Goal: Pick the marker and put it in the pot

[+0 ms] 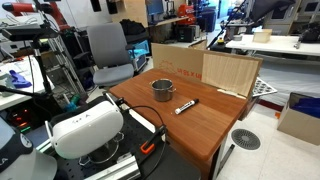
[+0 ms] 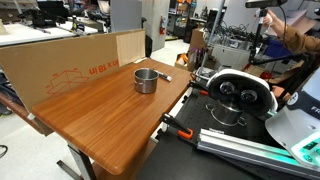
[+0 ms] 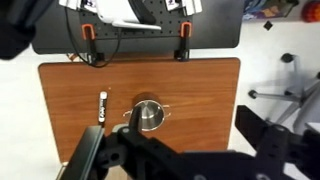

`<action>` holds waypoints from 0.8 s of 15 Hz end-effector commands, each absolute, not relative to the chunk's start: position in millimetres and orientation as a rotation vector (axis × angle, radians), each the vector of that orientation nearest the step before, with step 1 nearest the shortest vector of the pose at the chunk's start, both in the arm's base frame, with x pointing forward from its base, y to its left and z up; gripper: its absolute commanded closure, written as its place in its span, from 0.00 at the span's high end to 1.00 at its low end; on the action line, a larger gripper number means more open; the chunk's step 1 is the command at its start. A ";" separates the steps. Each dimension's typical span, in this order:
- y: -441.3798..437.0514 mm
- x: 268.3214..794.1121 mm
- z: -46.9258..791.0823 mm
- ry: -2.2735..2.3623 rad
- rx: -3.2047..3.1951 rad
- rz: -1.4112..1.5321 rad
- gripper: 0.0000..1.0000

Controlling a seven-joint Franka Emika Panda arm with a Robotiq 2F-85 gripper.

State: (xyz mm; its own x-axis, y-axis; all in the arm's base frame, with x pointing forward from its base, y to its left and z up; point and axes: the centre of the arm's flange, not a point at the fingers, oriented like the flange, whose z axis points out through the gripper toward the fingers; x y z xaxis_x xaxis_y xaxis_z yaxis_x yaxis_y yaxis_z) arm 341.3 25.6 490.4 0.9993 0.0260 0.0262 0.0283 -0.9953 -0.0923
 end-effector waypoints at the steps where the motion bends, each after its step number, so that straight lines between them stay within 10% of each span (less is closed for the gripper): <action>1: 3.4 362.6 475.4 0.004 -3.051 -0.074 1.00; 12: -56.7 436.4 398.6 0.159 -3.052 -0.110 1.00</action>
State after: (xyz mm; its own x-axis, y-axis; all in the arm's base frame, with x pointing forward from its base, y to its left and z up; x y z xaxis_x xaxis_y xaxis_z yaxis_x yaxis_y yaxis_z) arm 409.2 -45.0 416.3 0.9920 -0.1085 0.0646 -0.1034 -0.9916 -0.0777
